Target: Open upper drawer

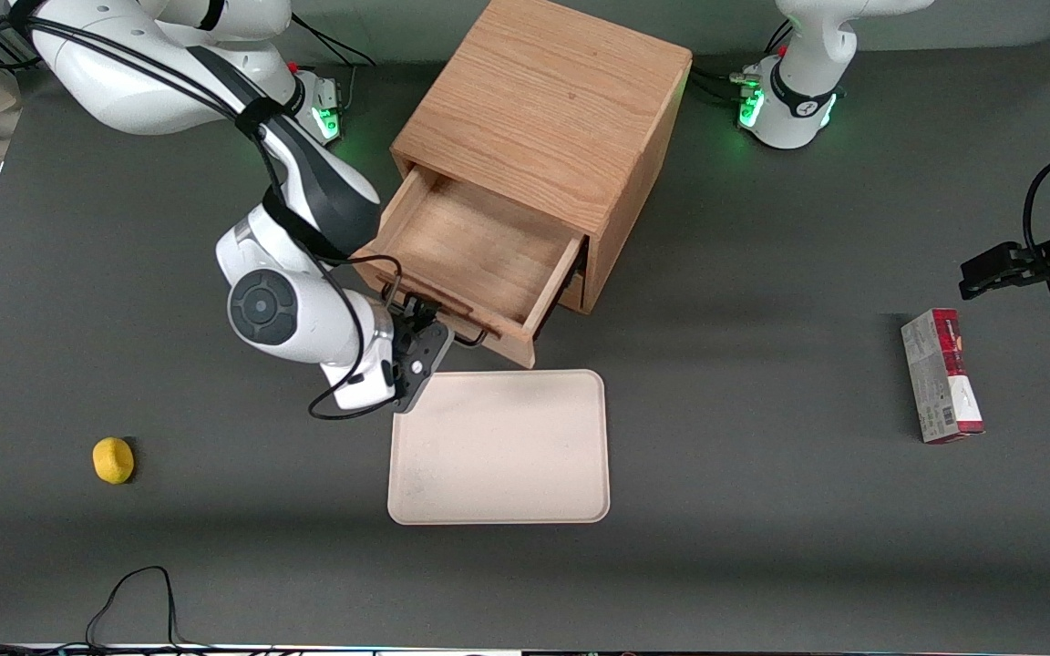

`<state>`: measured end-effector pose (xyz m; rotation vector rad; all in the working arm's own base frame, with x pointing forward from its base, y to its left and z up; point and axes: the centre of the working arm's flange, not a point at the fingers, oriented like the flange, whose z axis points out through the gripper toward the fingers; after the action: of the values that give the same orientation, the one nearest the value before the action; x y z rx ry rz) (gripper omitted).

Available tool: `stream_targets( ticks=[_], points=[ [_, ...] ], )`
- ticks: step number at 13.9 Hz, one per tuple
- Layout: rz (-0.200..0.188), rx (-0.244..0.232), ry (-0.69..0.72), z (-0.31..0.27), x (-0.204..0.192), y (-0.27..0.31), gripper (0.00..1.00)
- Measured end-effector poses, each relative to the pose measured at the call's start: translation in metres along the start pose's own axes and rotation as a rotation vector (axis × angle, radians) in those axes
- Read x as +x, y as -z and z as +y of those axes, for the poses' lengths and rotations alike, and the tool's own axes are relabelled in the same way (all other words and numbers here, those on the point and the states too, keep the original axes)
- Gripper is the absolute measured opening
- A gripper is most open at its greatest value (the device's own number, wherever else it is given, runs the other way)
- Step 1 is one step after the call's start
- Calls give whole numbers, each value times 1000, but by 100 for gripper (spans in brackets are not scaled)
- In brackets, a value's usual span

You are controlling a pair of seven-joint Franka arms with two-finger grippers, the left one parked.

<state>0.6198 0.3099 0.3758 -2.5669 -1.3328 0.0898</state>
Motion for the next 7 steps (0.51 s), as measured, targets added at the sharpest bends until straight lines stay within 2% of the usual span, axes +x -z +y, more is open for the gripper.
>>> stream_targets(
  ticks=[3,7],
  points=[
    [22,-60,-41,34,-9,24,100],
    [37,-72,-52,41,-10,33,100]
  ],
)
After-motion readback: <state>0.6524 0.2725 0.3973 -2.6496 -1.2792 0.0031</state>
